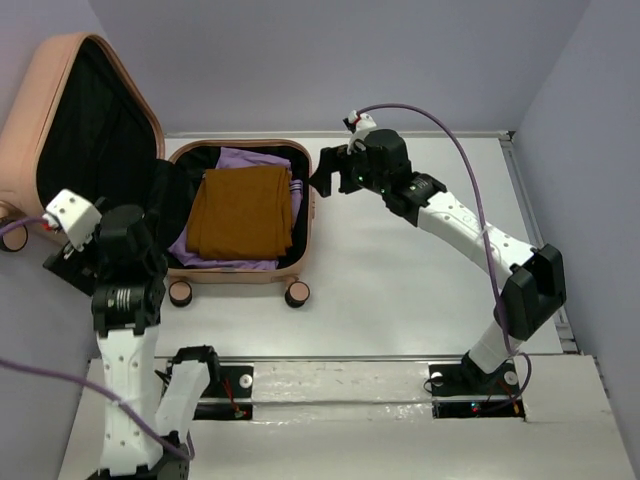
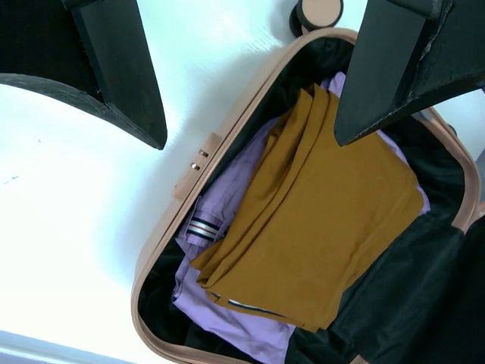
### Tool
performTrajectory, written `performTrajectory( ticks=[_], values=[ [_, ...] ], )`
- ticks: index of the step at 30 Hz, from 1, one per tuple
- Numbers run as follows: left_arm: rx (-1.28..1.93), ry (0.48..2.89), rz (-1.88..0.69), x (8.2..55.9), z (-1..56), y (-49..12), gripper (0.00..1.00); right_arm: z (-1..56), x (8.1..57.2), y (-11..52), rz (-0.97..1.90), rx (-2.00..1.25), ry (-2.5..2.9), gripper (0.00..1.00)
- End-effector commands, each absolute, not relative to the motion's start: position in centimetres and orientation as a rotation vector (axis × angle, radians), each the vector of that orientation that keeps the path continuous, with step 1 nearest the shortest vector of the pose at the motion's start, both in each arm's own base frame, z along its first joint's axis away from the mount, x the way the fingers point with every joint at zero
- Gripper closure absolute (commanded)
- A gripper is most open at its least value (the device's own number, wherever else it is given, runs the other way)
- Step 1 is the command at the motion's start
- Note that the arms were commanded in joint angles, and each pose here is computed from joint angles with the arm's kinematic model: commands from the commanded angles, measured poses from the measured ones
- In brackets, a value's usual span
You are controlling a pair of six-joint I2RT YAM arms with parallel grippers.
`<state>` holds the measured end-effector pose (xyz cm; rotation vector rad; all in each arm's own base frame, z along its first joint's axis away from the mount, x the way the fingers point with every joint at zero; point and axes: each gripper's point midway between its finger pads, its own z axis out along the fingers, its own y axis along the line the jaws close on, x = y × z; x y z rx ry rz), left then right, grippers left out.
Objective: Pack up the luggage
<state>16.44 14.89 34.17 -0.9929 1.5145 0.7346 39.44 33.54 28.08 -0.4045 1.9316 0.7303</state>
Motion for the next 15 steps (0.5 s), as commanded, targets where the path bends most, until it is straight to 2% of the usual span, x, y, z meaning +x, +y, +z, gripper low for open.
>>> performTrajectory(
  ticks=[1,5,8,10,11,13,14,15],
  values=[
    [-1.064,1.473,0.876,18.6,34.5,17.8,0.02,30.3,39.5,32.5,0.748,-0.420,1.832,0.03],
    [-1.085,1.505,0.888,20.7,34.7,19.2,0.04,30.1,38.7,33.2,0.805,-0.447,1.840,0.03],
    [-1.100,1.490,0.873,21.9,36.4,19.8,0.14,29.3,38.8,33.1,0.796,-0.450,1.854,0.03],
    [-1.106,1.474,0.857,22.1,37.8,19.8,0.42,28.3,39.2,33.2,0.779,-0.445,1.875,0.03],
    [-1.098,1.478,0.846,22.3,37.9,19.7,0.53,27.9,39.3,33.2,0.778,-0.444,1.883,0.04],
    [-1.052,1.494,0.789,23.0,37.8,18.9,0.85,27.3,39.4,33.5,0.782,-0.445,1.897,0.04],
    [-1.010,1.508,0.751,23.7,37.7,18.2,0.94,27.0,39.5,33.5,0.782,-0.440,1.907,0.04],
    [-0.951,1.511,0.694,24.3,37.6,16.5,0.94,26.1,39.9,33.5,0.766,-0.433,1.924,0.04]
  ],
)
